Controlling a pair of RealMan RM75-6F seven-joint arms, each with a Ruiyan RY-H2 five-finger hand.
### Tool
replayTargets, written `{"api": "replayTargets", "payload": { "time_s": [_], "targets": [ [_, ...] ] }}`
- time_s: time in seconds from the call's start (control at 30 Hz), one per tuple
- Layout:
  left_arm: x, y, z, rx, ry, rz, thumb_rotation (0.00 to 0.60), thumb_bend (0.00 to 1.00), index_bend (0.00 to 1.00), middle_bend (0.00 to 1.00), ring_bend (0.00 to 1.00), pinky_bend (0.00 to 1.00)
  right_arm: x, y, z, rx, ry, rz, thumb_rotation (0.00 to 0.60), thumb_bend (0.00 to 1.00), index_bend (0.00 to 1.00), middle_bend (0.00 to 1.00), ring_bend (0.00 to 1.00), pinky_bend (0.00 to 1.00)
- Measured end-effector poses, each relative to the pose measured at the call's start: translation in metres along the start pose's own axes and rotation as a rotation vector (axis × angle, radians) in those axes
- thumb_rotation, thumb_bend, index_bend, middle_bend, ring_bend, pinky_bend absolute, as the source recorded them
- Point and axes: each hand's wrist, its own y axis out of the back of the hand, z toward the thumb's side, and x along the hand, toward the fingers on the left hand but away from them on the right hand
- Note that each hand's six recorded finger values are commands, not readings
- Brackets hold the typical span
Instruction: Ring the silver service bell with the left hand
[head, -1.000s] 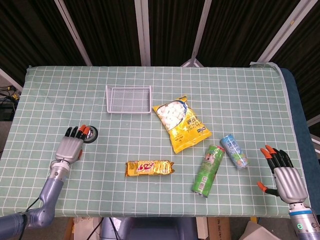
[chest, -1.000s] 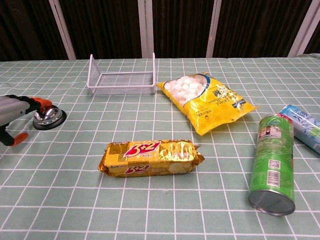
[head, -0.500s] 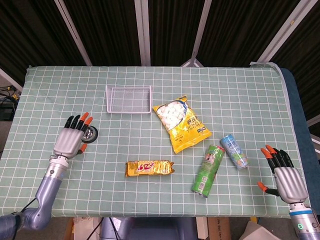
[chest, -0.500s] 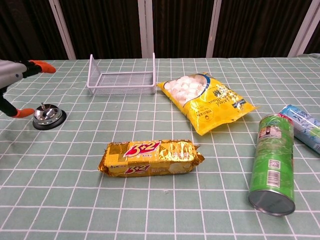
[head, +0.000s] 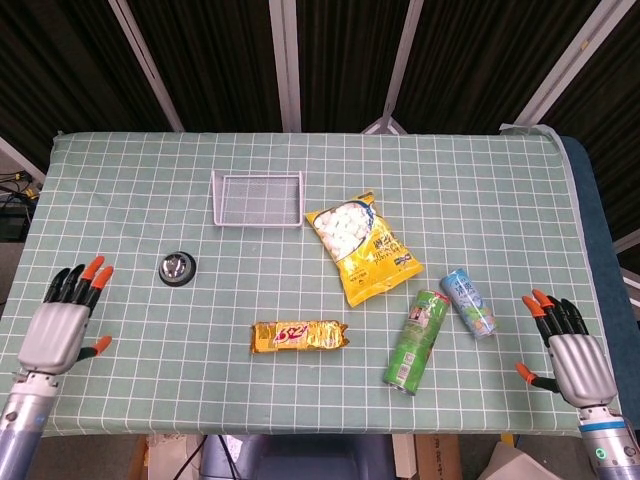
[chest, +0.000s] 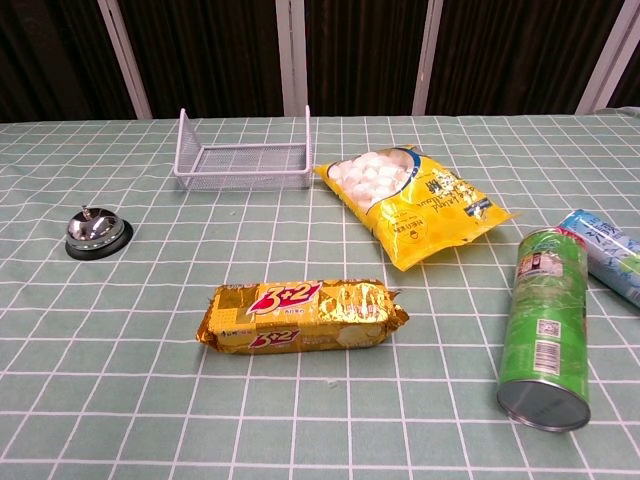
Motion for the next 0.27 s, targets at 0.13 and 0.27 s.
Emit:
{"api": "replayTargets", "payload": {
  "time_s": [0.13, 0.27],
  "targets": [
    [-0.031, 0.000, -0.028, -0.015, 0.037, 0.015, 0.600, 0.12, 0.00, 0.00, 0.00, 0.00, 0.000, 0.000, 0.000, 0.002, 0.001, 0.000, 0.600, 0.25, 0.00, 0.00, 0.00, 0.00],
    [-0.043, -0.002, -0.042, -0.022, 0.046, 0.014, 0.600, 0.12, 0.00, 0.00, 0.00, 0.00, -0.001, -0.002, 0.002, 0.006, 0.003, 0.006, 0.600, 0.25, 0.00, 0.00, 0.00, 0.00]
  ]
}}
